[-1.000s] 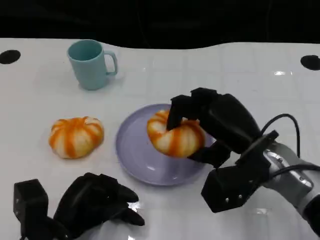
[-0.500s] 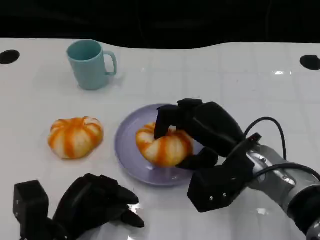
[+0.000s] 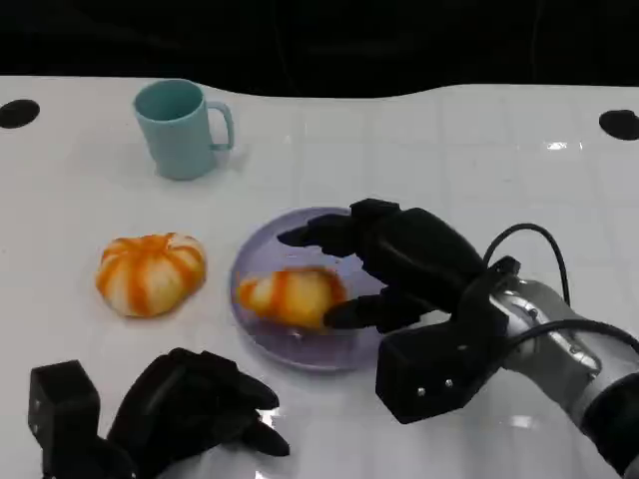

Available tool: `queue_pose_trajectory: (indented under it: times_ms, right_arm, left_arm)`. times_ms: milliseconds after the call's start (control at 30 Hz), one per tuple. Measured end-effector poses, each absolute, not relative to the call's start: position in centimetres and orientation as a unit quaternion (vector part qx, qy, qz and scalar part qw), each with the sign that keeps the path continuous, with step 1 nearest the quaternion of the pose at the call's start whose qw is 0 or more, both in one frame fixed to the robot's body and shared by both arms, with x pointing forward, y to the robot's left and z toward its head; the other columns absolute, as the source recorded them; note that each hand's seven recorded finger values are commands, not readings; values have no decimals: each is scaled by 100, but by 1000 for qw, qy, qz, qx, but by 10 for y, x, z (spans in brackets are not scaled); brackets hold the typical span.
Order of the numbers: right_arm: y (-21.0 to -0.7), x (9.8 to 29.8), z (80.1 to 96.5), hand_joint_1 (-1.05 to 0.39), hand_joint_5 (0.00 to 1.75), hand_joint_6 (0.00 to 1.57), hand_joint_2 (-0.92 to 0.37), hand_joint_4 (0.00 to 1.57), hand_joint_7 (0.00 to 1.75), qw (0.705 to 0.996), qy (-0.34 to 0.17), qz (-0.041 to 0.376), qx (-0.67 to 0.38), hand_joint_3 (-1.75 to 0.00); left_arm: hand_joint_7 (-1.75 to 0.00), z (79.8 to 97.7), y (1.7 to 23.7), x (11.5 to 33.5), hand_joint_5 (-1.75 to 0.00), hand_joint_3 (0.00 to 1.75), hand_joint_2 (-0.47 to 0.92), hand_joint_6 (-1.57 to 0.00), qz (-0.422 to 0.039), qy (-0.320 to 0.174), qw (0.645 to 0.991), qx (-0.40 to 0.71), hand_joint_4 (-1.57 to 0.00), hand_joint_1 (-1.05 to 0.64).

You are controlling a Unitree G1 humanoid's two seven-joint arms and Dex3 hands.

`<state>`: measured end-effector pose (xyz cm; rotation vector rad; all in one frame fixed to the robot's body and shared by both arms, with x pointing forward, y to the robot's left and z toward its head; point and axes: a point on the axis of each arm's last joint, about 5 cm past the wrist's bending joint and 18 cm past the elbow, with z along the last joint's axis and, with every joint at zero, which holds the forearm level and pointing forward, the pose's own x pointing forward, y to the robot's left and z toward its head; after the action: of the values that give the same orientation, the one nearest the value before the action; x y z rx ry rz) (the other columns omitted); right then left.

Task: Grasp the bread from the table and place it into the plate.

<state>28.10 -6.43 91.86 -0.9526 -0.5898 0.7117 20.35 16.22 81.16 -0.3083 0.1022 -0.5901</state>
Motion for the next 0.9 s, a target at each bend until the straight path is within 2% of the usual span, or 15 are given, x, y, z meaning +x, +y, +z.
queue_pose_trajectory:
  times_ms: [267, 433, 733, 900]
  right_arm:
    - [-72, 277, 922, -86, 60, 12, -92, 4, 11, 786, -265, 333, -449, -36]
    - [-83, 275, 925, -85, 60, 13, -92, 4, 11, 794, -259, 330, -439, -37]
    - [-99, 268, 921, -80, 64, 21, -92, 12, 13, 813, -247, 319, -420, -36]
    - [-118, 255, 916, -73, 71, 31, -92, 20, 16, 836, -254, 295, -387, -30]
  left_arm:
    - [-3, 812, 162, 204, -24, 0, 73, -157, -290, 52, 943, -153, -157, -105]
    - [-3, 812, 162, 204, -24, 0, 74, -157, -290, 53, 943, -154, -157, -105]
    - [-3, 812, 161, 204, -24, 0, 71, -157, -290, 54, 942, -158, -157, -105]
    - [-3, 811, 161, 204, -25, 1, 73, -157, -287, 54, 942, -164, -157, -105]
